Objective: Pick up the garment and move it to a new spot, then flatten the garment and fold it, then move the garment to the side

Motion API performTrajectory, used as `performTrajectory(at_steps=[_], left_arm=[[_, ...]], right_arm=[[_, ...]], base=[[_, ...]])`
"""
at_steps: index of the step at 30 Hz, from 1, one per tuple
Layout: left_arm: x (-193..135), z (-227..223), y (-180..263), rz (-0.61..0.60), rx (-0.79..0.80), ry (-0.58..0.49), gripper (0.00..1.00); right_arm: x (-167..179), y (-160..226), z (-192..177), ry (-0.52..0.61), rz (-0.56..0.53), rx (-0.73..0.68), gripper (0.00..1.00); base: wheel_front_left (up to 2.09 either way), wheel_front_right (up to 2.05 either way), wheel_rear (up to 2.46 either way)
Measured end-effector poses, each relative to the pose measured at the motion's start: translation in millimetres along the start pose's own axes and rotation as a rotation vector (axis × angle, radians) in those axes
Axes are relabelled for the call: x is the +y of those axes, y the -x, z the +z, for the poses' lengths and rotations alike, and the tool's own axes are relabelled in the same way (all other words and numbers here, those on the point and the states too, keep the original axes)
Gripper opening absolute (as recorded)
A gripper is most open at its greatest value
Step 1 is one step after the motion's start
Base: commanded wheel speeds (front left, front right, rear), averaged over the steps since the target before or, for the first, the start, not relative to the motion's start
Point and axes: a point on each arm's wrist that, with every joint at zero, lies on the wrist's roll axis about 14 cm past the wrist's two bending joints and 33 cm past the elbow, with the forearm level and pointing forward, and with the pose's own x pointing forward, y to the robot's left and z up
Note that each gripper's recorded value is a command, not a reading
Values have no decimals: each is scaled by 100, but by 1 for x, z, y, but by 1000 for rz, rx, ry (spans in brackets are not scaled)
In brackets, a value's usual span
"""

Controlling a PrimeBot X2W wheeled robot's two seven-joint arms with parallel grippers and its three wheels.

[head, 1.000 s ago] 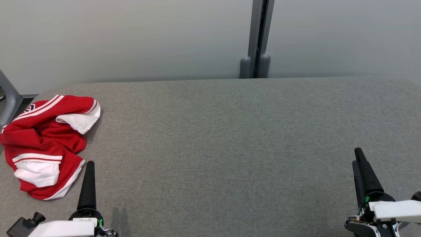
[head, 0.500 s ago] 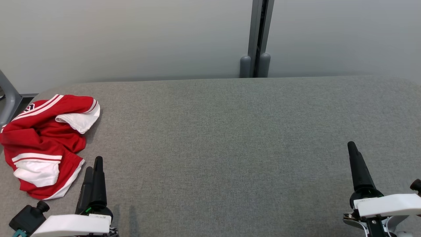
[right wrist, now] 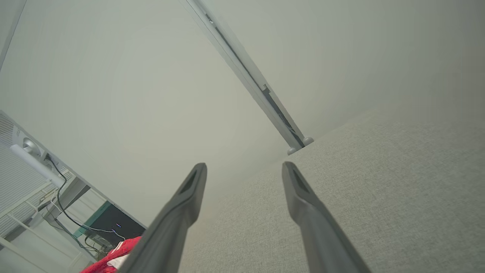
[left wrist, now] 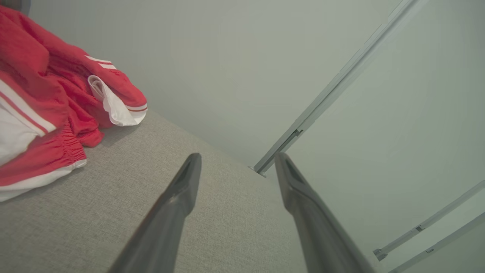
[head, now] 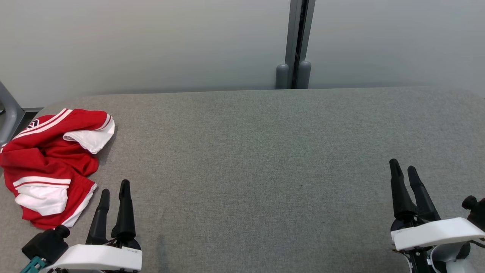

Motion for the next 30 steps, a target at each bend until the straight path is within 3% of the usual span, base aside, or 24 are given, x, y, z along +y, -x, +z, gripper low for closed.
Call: performTrajectory(at_steps=[16, 30], left_arm=[[-7, -2, -1, -25, -11, -237, 100], [-12, -4, -1, -53, -18, -391, 100]], right_arm=[[4, 0, -11, 275, 38, 31, 100], [8, -3, -8, 416, 66, 11, 100]], base=[[0, 0, 0], [0, 0, 0]])
